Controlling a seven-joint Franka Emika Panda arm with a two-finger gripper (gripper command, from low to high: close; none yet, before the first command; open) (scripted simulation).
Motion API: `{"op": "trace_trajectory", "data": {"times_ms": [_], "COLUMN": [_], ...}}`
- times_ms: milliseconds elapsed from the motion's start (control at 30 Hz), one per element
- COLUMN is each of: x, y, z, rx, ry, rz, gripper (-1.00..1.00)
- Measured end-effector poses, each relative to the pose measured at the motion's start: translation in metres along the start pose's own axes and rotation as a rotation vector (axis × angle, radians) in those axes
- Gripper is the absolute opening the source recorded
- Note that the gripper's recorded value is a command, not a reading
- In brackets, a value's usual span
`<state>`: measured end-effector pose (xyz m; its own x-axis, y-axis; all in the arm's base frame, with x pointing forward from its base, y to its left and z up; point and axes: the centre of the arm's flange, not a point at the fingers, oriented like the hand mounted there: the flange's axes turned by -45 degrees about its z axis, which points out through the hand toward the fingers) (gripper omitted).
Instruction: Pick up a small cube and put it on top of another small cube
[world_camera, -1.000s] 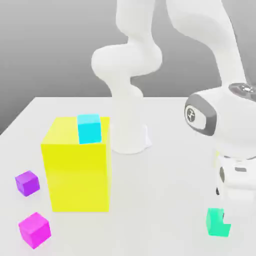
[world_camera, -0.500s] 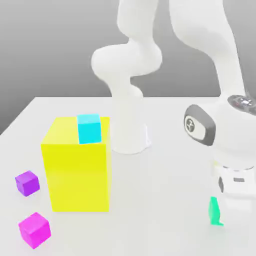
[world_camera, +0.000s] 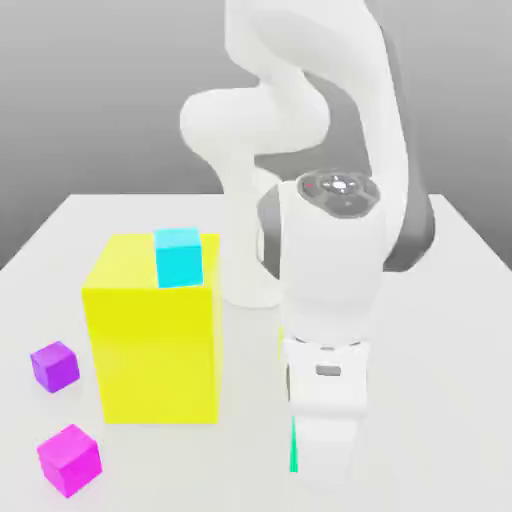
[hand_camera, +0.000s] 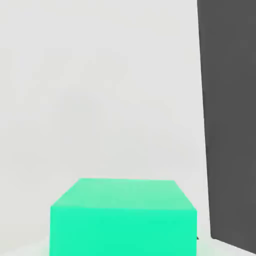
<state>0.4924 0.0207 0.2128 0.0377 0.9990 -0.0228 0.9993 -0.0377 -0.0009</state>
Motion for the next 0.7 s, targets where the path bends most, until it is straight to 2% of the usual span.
{"op": "trace_trajectory", "data": {"times_ms": [267, 567, 700], "x": [-0.117, -0.245, -0.249], "y": [0.006, -0.018, -0.039], "z": [-0.016, -0.041, -0.027], "rx": [-0.009, -0.030, -0.002], "ry": [-0.005, -0.016, 0.016], "rz": [-0.074, -0.168, -0.260], "gripper": [-1.00, -1.00, -1.00]}}
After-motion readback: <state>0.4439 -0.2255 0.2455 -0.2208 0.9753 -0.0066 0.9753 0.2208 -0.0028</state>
